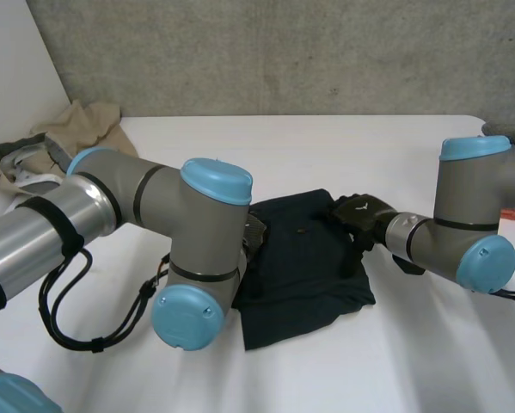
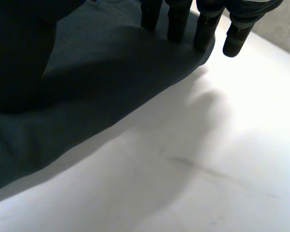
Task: Fold the laundry.
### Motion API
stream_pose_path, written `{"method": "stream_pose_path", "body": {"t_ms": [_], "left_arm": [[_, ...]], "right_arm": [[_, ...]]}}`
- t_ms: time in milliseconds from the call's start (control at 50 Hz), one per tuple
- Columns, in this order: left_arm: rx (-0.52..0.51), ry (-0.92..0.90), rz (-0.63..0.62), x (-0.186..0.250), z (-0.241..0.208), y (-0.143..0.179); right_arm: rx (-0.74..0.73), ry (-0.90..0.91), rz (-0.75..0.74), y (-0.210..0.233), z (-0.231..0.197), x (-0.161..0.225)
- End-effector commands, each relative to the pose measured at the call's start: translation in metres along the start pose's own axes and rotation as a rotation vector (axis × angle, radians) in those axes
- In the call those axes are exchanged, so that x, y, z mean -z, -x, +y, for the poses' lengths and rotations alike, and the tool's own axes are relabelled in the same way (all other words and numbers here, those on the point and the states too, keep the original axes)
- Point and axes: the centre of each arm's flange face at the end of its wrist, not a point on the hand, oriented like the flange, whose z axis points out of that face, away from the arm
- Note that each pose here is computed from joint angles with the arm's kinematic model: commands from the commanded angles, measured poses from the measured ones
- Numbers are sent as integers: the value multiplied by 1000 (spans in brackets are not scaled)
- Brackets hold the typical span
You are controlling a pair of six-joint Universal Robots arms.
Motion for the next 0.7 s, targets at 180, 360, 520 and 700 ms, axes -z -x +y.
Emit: {"method": "stream_pose_path", "body": {"t_ms": [180, 360, 520, 700], "left_arm": [[49, -263, 0, 59, -73, 26], [112, -371, 171, 92, -85, 44], [191, -361, 257, 93, -74, 46], [203, -342, 249, 86, -68, 48]], "right_arm": [[82, -214, 134, 13, -50, 66], [148, -320, 142, 67, -3, 109], [202, -364, 92, 103, 32, 107], [285, -332, 101, 103, 50, 80]]}}
